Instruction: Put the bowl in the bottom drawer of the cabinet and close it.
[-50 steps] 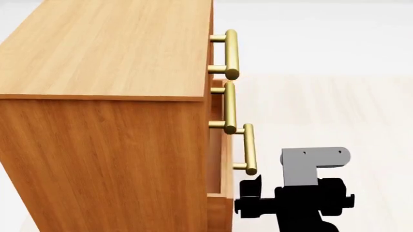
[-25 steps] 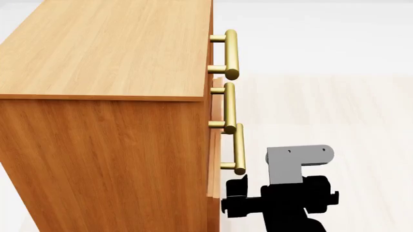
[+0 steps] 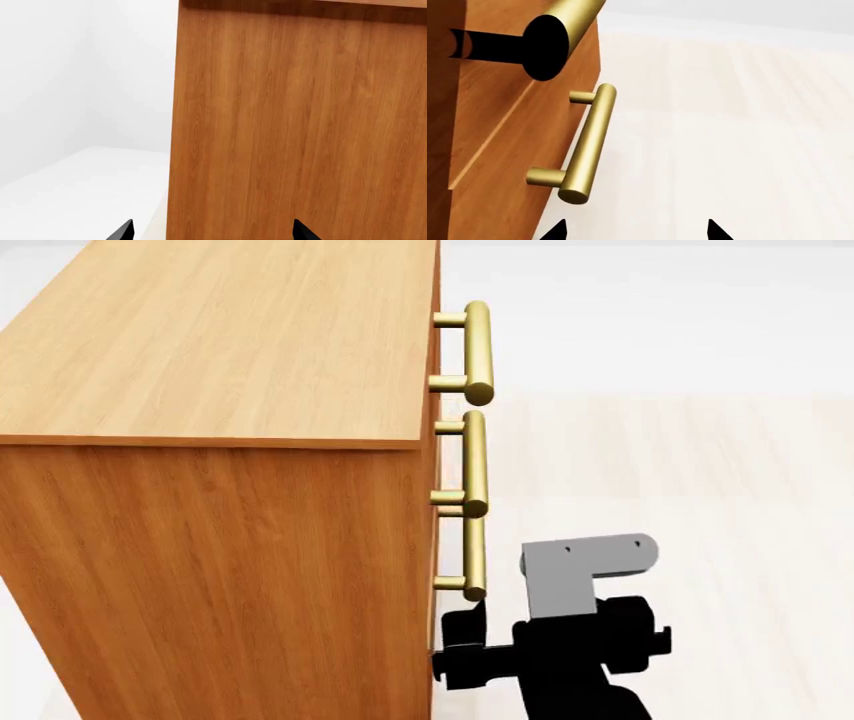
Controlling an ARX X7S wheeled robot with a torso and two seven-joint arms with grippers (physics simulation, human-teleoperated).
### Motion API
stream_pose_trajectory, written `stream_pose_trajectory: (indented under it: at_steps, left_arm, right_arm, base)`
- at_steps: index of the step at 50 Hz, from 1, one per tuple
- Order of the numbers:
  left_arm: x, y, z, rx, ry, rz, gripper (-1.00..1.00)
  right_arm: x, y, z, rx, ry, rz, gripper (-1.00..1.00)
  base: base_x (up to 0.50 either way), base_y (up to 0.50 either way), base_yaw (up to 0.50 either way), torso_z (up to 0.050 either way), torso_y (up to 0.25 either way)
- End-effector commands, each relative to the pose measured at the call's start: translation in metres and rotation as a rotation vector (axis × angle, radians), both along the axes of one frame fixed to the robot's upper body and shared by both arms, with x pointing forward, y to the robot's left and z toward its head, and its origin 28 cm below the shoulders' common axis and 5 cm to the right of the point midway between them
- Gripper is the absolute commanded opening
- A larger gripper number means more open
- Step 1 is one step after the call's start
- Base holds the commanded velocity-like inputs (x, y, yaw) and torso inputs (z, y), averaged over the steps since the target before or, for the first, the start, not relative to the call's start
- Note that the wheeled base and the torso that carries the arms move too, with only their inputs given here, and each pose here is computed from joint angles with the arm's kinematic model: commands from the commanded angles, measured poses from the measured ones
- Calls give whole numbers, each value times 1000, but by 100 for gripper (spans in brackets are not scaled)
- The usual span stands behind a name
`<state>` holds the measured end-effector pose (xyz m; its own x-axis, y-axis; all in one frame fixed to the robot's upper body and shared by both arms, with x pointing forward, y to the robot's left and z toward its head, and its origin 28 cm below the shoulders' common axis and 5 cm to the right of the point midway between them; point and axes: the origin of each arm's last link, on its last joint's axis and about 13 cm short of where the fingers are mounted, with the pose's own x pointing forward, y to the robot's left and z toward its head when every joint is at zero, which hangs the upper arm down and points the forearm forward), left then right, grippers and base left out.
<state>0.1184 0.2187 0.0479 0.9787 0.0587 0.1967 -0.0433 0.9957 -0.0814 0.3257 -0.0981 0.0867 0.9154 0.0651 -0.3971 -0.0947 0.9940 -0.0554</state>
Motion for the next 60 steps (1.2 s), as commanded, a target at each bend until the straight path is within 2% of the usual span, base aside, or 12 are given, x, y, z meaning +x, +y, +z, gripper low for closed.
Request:
stream_pose_trajectory:
  at_steps: [1,6,15,19,27,29,36,38,47,54,56,60]
  left_arm:
    - [0,0,0,1,1,1,100]
    - [0,0,0,0,1,2,100]
    - [0,0,0,-2,0,5,100]
    - [0,0,-1,-4,0,5,100]
    - [0,0,0,1,1,5,100]
    - [0,0,1,1,1,6,100]
    - [0,0,-1,-1,1,7,100]
    - [0,0,0,-1,2,8,100]
    - [0,1,-1,-1,3,11,100]
    - [0,1,0,-2,2,14,100]
    - [1,1,0,-1,3,14,100]
    - [0,1,0,-2,3,16,100]
  right_arm:
    - [2,12,-2,13,3,54,100]
    - [-2,16,-1,13,-3,105,100]
    - [-6,11,-1,22,13,147,100]
    - [-10,-1,6,113,52,205,100]
    - [-15,-14,15,159,58,247,100]
    - [-17,-15,17,176,66,285,100]
    - [-22,-24,27,164,35,405,100]
    - [-25,-29,28,120,42,466,100]
    - [-36,-44,37,52,49,663,100]
    - [-40,-48,40,65,97,712,100]
    - [-40,-50,40,100,115,723,100]
    - [-38,-55,49,82,37,631,100]
  base:
    - [0,0,0,0,0]
    - [0,0,0,0,0]
    - [0,0,0,-1,0]
    - [0,0,0,0,0]
    - [0,0,0,0,0]
    - [0,0,0,0,0]
    - [0,0,0,0,0]
    - [0,0,0,0,0]
    - [0,0,0,0,0]
    - [0,0,0,0,0]
    - [0,0,0,0,0]
    - [0,0,0,0,0]
